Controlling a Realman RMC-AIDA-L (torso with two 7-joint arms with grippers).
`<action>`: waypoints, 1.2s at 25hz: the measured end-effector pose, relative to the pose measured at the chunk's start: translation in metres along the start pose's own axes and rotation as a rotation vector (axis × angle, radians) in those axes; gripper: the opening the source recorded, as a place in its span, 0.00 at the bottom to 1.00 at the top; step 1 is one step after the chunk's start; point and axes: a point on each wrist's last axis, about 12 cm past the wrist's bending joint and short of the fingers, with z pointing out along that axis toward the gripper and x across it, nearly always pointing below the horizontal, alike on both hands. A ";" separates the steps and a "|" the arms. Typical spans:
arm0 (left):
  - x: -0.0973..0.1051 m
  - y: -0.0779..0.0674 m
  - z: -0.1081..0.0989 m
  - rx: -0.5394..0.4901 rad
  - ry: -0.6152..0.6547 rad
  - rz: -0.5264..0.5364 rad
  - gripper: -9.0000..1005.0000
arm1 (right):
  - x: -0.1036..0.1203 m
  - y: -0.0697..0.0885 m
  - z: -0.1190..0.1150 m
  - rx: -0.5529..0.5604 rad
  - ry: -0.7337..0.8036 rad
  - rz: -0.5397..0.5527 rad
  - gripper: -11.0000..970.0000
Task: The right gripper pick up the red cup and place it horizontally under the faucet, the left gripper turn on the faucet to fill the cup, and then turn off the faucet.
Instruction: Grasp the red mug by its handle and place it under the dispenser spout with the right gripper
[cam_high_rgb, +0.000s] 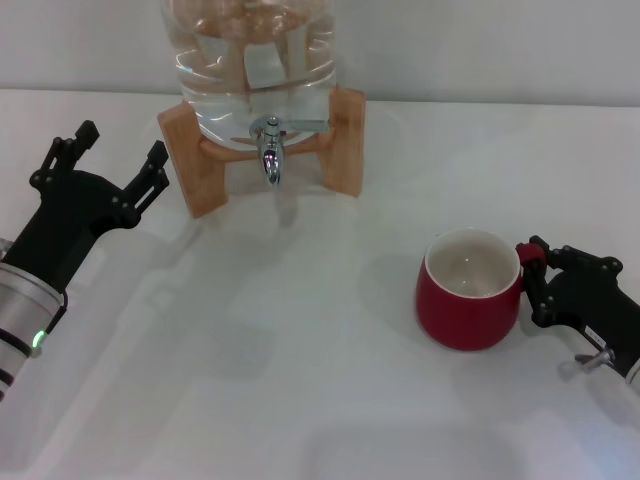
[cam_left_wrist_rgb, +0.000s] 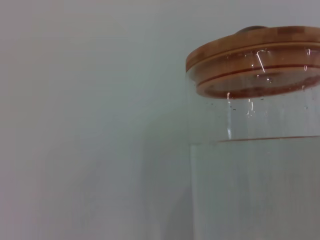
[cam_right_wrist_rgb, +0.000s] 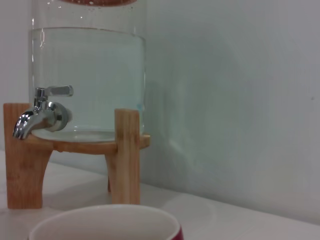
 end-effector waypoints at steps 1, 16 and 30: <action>0.000 0.000 0.000 0.000 0.000 0.000 0.87 | -0.001 0.000 0.001 -0.002 -0.002 0.000 0.13; 0.000 0.000 0.000 0.000 0.000 0.000 0.87 | -0.007 0.006 0.015 -0.030 -0.009 0.008 0.13; 0.000 0.000 0.000 0.000 0.000 0.000 0.87 | -0.019 0.019 0.040 -0.074 -0.002 0.025 0.13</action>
